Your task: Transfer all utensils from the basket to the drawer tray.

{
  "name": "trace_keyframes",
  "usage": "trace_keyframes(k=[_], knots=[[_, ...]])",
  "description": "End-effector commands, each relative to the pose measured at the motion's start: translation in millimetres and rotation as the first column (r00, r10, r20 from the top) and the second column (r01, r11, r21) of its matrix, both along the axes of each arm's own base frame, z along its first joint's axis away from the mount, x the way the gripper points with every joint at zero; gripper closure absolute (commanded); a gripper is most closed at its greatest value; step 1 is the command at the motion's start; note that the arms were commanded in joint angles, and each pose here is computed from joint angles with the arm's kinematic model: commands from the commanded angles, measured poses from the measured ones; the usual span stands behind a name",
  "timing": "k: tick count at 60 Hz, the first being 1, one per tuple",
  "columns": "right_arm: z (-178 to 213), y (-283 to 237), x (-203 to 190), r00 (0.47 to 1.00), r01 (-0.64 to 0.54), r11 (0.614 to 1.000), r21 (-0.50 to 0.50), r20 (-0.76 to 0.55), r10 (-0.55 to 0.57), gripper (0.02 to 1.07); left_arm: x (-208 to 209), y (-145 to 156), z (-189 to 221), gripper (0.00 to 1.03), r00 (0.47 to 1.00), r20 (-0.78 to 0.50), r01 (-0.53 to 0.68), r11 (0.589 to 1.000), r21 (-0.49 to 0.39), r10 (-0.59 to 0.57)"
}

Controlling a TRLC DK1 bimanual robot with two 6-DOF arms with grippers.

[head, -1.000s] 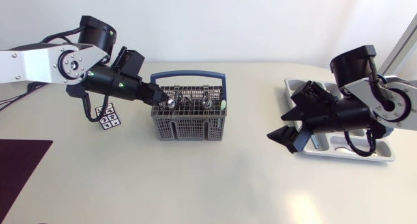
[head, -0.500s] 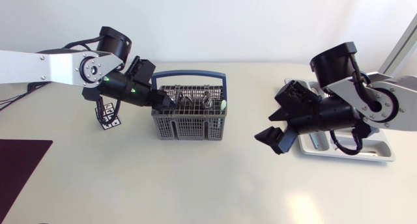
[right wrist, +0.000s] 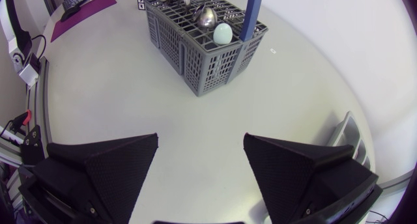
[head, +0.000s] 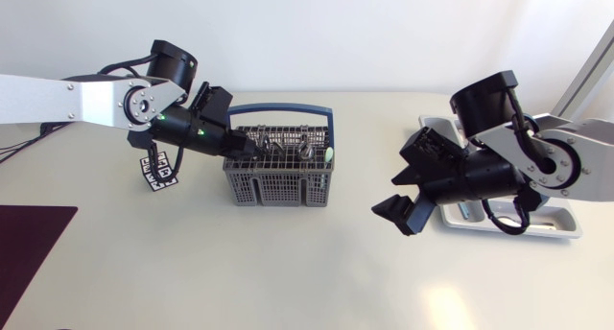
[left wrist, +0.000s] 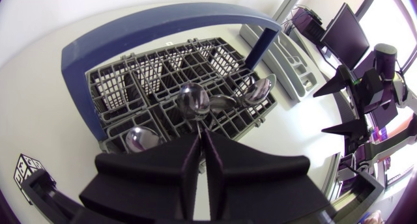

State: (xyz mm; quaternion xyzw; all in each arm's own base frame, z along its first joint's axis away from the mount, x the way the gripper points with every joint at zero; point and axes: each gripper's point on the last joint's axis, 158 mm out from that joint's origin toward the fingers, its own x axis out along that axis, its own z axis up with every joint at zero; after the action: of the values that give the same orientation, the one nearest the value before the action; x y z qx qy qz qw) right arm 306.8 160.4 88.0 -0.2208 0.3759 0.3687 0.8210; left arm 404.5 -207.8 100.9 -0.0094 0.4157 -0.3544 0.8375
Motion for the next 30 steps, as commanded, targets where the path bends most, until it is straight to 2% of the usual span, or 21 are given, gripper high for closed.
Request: trace_keyframes(k=[1,7,13,30], knots=[[-8.9,0.6,-6.7,1.000,0.013,1.000,0.000,-0.027,-0.013,0.12,5.6,-1.9,3.9,1.00,1.000,-0.017,-0.013,0.999,-0.039,0.012],[-8.5,3.3,-8.5,1.000,0.005,1.000,0.002,-0.026,-0.005,0.12,5.2,-2.2,17.9,1.00,0.999,-0.035,-0.019,0.994,-0.107,0.015],[-4.0,6.5,-8.6,1.000,-0.002,1.000,0.007,-0.016,0.002,0.13,6.6,2.0,36.5,1.00,0.999,-0.025,-0.035,0.990,-0.137,0.031],[8.8,16.4,-7.1,0.999,-0.025,1.000,0.002,0.022,0.024,0.13,-8.2,22.0,133.2,1.00,0.994,0.069,-0.065,0.972,-0.225,0.082]])
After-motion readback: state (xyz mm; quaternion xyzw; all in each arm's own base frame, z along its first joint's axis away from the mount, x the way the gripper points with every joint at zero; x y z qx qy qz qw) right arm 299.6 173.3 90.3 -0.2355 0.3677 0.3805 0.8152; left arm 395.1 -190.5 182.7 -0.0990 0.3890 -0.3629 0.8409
